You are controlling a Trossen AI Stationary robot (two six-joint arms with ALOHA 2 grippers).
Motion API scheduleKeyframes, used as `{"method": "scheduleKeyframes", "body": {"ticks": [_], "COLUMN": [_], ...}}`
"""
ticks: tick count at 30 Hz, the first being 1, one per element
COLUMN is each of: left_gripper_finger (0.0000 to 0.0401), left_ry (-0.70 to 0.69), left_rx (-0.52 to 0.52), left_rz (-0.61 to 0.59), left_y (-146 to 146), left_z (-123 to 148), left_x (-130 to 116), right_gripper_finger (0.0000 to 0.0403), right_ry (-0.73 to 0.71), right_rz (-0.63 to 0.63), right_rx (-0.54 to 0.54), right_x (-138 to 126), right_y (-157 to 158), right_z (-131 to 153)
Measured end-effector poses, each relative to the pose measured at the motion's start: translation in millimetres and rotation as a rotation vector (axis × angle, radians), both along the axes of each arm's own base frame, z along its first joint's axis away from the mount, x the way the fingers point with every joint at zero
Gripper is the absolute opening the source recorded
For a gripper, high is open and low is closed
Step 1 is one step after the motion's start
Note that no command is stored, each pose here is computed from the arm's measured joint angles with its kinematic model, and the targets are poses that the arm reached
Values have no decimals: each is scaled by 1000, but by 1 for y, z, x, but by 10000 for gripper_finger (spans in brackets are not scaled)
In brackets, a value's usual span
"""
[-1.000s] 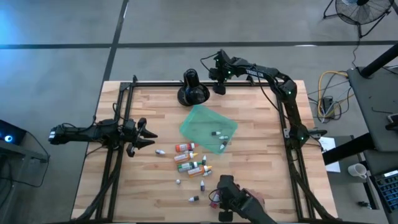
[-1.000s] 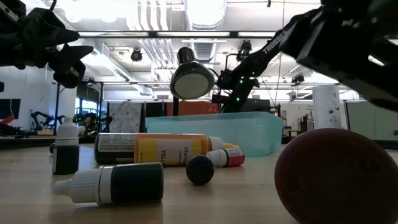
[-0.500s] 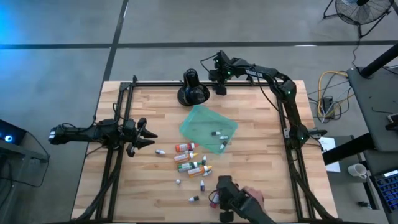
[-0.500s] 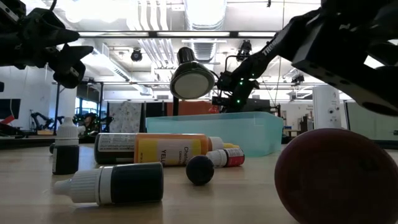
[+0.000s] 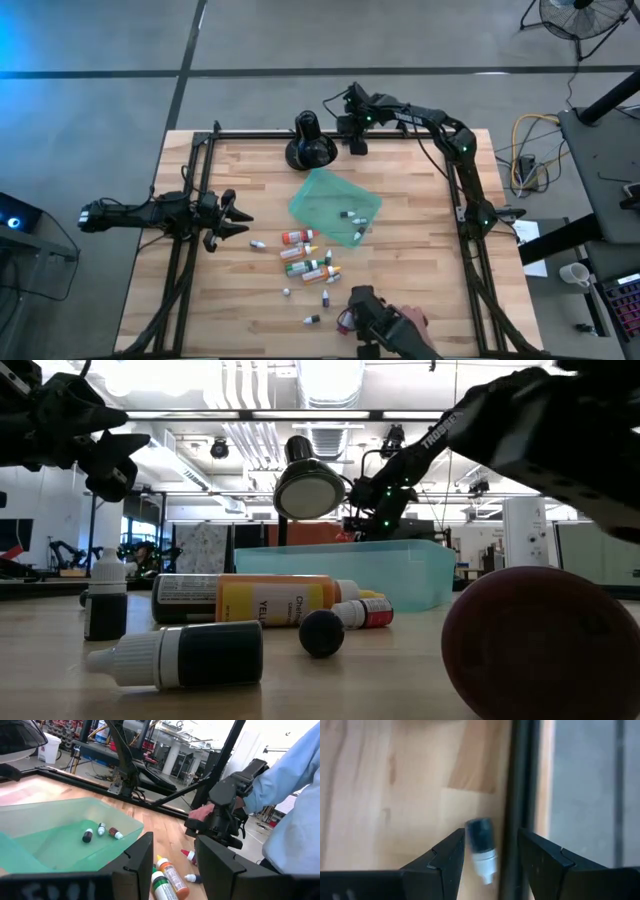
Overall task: Pick & Place food coloring
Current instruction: Put the small black food coloring bottle into the green bin
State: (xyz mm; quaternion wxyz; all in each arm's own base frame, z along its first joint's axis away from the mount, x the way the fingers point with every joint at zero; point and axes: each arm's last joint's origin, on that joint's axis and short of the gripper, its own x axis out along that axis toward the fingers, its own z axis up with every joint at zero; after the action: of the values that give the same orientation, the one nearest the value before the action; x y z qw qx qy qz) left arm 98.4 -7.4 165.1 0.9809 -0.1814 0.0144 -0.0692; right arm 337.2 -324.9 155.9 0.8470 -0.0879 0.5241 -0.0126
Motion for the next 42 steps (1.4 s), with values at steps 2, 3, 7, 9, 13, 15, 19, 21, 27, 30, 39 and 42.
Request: {"method": "scheduleKeyframes", "body": {"ticks": [2,3,7,9,13,15,19,21,27,30,39,42], "left_gripper_finger": [117,117,117,117,117,117,117,117,117,117,117,117], "left_ry": [0,0,0,-1,0,0,0,0,0,0,0,0], "left_rx": [0,0,0,0,0,0,0,0,0,0,0,0], "left_rz": [0,0,0,0,1,1,1,1,1,0,0,0], "left_y": [0,0,0,0,0,0,0,0,0,0,0,0], "left_z": [0,0,0,0,0,0,0,0,0,0,0,0], "left_x": [0,0,0,0,0,0,0,0,0,0,0,0], "right_gripper_finger": [172,171,166,162,155,152,146,144,132,118,52,44], "right_ry": [20,28,26,23,22,33,45,51,51,42,19,10], "right_rz": [-22,-23,-9,6,9,7,-4,-7,-41,-124,-292,-333], "right_rx": [33,40,26,14,11,24,42,40,40,76,146,157], "right_x": [-2,-3,-3,-4,-5,-6,-9,-10,-10,-10,-10,-11], "right_y": [2,3,2,2,3,5,8,8,8,8,8,8], "right_z": [-1,-1,-3,-5,-10,-14,-20,-22,-23,-23,-24,-20]}}
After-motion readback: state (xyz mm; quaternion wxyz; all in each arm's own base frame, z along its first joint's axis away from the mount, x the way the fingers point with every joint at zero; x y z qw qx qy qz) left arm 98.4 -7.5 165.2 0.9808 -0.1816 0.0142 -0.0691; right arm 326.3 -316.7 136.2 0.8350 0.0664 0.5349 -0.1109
